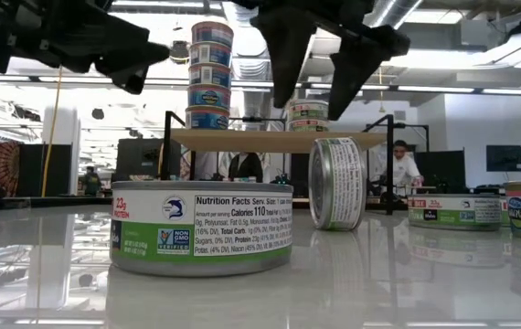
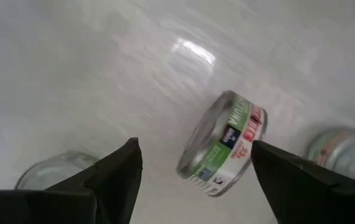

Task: Stack canned seafood by type on shelf
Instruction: Stack the green tuna can on top of the other green tuna cans on the shelf

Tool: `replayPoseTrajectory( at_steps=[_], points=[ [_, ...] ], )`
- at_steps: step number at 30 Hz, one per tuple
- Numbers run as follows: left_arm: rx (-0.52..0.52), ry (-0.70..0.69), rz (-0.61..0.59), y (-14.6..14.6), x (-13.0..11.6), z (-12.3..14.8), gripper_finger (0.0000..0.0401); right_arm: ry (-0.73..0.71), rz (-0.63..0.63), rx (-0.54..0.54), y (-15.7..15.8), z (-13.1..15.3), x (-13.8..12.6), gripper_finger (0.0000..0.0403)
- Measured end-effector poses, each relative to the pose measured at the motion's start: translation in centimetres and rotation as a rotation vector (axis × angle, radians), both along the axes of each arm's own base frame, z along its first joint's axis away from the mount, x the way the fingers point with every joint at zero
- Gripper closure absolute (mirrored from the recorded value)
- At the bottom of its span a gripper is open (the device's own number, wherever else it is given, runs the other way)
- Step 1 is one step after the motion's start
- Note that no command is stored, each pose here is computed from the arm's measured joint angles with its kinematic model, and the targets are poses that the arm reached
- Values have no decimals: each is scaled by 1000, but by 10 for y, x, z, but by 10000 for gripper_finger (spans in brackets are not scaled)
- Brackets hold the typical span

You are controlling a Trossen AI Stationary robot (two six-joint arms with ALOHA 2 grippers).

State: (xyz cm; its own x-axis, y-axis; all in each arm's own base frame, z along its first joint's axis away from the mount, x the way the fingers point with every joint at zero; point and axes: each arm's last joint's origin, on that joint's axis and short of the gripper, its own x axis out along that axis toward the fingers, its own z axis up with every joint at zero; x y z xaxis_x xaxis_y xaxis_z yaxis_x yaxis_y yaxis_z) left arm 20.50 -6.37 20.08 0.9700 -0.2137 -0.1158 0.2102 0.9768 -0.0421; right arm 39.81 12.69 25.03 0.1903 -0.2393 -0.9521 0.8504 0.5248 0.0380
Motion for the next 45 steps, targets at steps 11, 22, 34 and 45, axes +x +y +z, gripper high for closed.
replayPoseTrajectory(
  at_steps=[11, 22, 34, 45],
  points=[
    [-7, 142, -87, -2, -3, -13, 273, -4, -196, 56, 8, 0, -5, 81],
    [-16, 130, -90, -2, -3, -12, 273, 29, -231, 60, 4, -8, -3, 81],
    [-30, 116, -110, -2, -6, -6, 273, 116, -242, 36, -8, -47, 15, 82],
    [-31, 108, -111, 0, -13, 1, 273, 173, -177, 83, -13, -54, 18, 206]
  ],
)
